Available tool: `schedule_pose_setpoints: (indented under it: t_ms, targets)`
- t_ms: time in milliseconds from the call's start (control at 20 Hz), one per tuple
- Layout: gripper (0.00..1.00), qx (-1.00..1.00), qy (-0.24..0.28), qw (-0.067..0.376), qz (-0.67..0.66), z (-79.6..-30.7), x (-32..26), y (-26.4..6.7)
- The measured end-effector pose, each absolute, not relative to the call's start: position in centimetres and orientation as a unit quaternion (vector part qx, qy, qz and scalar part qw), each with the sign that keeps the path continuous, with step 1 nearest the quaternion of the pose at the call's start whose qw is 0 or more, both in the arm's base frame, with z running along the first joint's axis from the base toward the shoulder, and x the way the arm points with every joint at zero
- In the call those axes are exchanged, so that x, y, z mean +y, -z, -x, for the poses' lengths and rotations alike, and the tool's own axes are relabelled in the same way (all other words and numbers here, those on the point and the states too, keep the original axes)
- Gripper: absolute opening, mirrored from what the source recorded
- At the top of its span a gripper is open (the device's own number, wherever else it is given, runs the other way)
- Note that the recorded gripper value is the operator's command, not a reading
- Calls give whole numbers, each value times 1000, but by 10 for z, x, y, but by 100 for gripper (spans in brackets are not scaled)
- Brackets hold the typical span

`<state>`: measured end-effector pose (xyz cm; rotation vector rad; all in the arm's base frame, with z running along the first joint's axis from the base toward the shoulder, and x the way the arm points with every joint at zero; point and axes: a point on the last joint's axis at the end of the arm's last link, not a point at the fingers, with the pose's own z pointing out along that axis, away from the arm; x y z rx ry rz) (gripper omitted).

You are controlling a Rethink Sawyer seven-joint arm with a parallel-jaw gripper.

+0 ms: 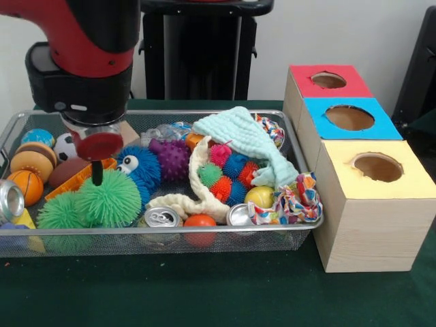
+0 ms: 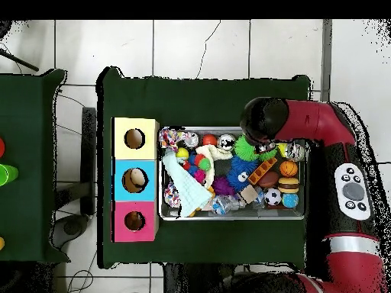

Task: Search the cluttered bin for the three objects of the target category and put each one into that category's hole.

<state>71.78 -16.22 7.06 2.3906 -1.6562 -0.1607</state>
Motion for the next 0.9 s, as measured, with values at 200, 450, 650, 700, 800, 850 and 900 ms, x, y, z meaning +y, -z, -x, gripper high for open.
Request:
schedule_pose_setpoints:
  t_ms: [200, 450, 650, 700, 800, 850, 900]
  targets:
    - [100, -568, 42, 108, -815, -728, -161, -88]
    - [100, -569, 29, 110, -814, -734, -162, -102]
    - [100, -569, 22, 108, -815, -737, -160, -112]
    - [100, -569, 22, 107, -815, -738, -159, -113]
    - [100, -569, 20, 108, -815, -739, -159, -114]
    - [100, -569, 19, 109, -815, -739, -158, -114]
    - [100, -568, 18, 110, -815, -739, -158, -115]
